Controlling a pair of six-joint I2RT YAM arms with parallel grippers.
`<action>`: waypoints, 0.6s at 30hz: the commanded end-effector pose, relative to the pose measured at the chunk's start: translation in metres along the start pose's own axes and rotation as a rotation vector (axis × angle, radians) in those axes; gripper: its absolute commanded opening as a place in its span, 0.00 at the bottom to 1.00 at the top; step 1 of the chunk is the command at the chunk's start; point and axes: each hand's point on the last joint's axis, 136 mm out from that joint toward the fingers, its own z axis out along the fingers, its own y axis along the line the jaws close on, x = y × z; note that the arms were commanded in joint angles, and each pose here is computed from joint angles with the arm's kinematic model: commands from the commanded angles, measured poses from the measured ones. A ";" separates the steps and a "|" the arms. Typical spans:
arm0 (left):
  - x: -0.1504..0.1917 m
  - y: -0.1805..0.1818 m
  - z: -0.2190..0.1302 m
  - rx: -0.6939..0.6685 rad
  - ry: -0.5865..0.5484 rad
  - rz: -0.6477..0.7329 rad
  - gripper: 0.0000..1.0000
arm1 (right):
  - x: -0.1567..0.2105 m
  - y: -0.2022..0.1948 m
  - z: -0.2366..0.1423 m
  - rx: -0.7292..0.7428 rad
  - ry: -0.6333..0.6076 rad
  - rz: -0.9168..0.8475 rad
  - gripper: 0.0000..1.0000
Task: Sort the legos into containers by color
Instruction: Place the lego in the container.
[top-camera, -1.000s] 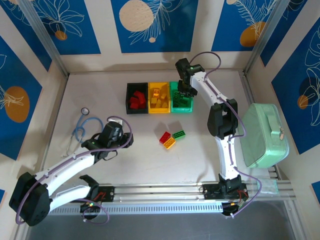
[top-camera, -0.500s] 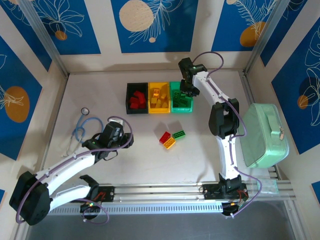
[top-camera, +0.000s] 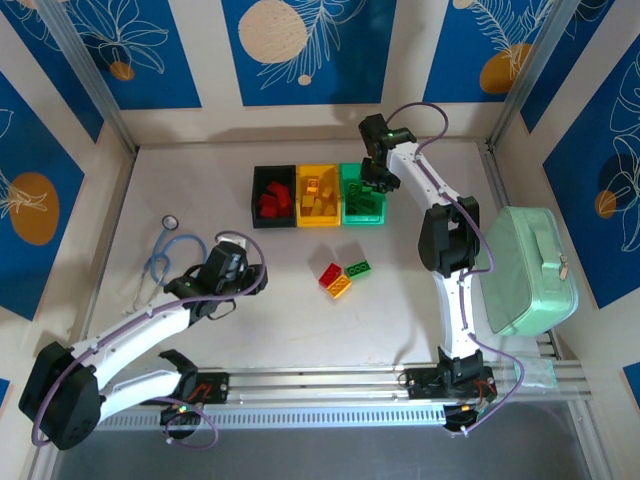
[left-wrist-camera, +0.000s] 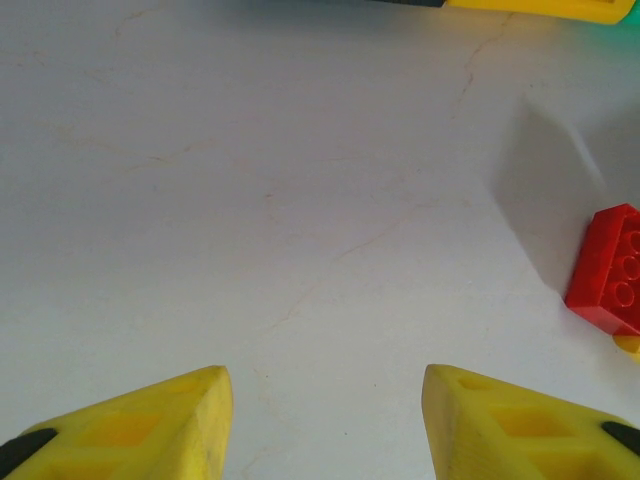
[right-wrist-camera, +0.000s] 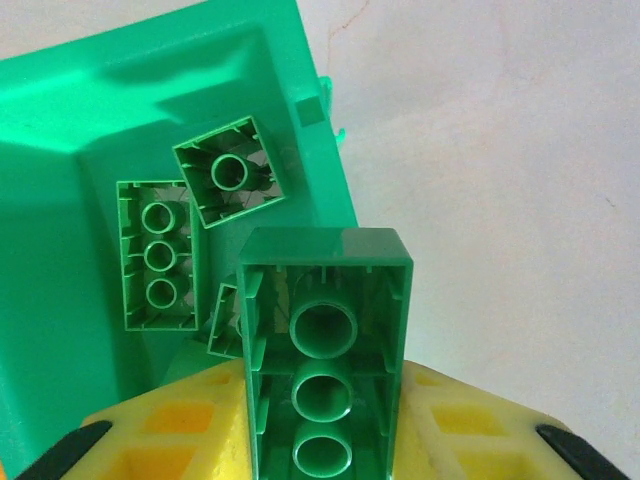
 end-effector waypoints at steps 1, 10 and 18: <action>-0.008 -0.004 -0.004 -0.005 -0.013 0.001 0.53 | 0.011 0.009 0.012 -0.011 0.038 -0.040 0.34; -0.007 -0.008 -0.004 0.011 -0.006 0.007 0.53 | 0.020 0.020 0.006 -0.024 0.044 -0.079 0.62; -0.006 -0.016 -0.004 0.041 -0.005 0.025 0.56 | 0.031 0.035 -0.022 -0.044 0.002 -0.117 0.66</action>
